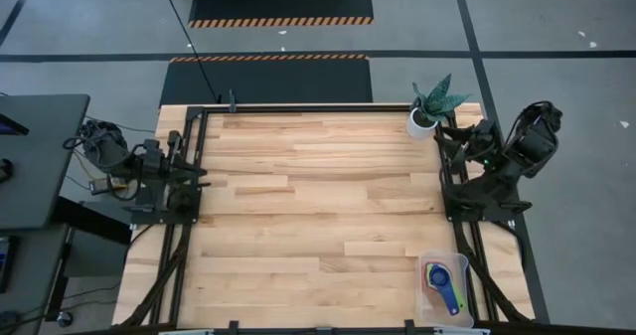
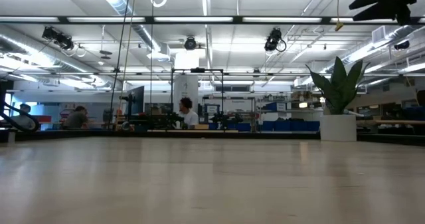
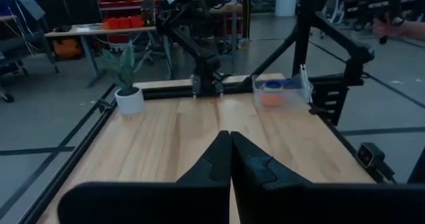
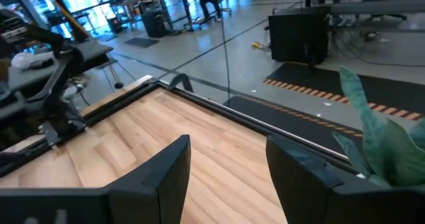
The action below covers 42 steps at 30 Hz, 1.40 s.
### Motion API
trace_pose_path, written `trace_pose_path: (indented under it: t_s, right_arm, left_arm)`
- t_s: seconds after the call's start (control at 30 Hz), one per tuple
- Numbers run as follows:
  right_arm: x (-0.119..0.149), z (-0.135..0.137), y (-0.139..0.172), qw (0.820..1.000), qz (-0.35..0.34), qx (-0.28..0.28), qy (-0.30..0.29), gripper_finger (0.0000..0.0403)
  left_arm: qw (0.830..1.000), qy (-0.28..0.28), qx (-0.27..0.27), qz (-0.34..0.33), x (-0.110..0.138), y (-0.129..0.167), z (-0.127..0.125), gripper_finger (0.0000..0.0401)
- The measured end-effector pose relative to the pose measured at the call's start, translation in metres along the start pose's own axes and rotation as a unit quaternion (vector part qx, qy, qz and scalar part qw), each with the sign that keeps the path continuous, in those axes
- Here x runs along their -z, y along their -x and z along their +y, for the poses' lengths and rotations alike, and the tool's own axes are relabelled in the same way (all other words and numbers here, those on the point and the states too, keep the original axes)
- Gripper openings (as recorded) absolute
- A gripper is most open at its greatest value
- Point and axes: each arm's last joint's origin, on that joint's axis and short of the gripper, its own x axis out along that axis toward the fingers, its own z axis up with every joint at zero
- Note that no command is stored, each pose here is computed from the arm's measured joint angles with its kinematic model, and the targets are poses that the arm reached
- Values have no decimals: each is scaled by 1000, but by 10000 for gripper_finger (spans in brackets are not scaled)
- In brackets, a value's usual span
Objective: Nest measuring cups in basket
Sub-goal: Return to Home Position
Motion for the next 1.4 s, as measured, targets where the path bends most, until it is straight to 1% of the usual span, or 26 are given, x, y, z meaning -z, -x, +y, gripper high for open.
trace_pose_path:
  t_s: [0.2, 0.3, 0.43, 0.7, 0.87, 0.93, 1.07, 1.17, 1.27, 1.4]
  right_arm:
    - [8, -4, -2, 1000, 2, 11, -1, 203]
    - [15, -6, -4, 1000, -6, 16, 4, 203]
    - [25, -8, -7, 1000, -9, 21, -10, 203]
    - [45, -10, -12, 998, -17, 30, -51, 203]
    - [56, -12, -15, 996, -47, 32, -69, 203]
    - [62, -12, -17, 996, -53, 34, -67, 203]
    - [74, -14, -20, 995, -55, 37, -76, 203]
    - [81, -15, -22, 996, -52, 40, -67, 203]
    - [85, -16, -22, 995, -52, 41, -73, 203]
    - [90, -17, -24, 995, -52, 42, -70, 203]
  left_arm:
    - [1000, -6, -10, 6, 5, -1, 0, 7]
    - [1000, 10, -14, 0, 15, 0, 2, 7]
    - [999, 32, -13, -19, 27, 2, 4, 7]
    - [998, 40, -10, -50, 50, -1, 4, 7]
    - [997, 21, -10, -74, 54, -10, -3, 7]
    - [997, 14, -13, -69, 59, -14, -6, 7]
    - [997, 28, -13, -71, 65, -19, -10, 7]
    - [998, 23, -14, -65, 72, -24, -13, 7]
    - [998, 17, -14, -57, 82, -30, -18, 7]
    - [998, 21, -14, -62, 94, -38, -24, 7]
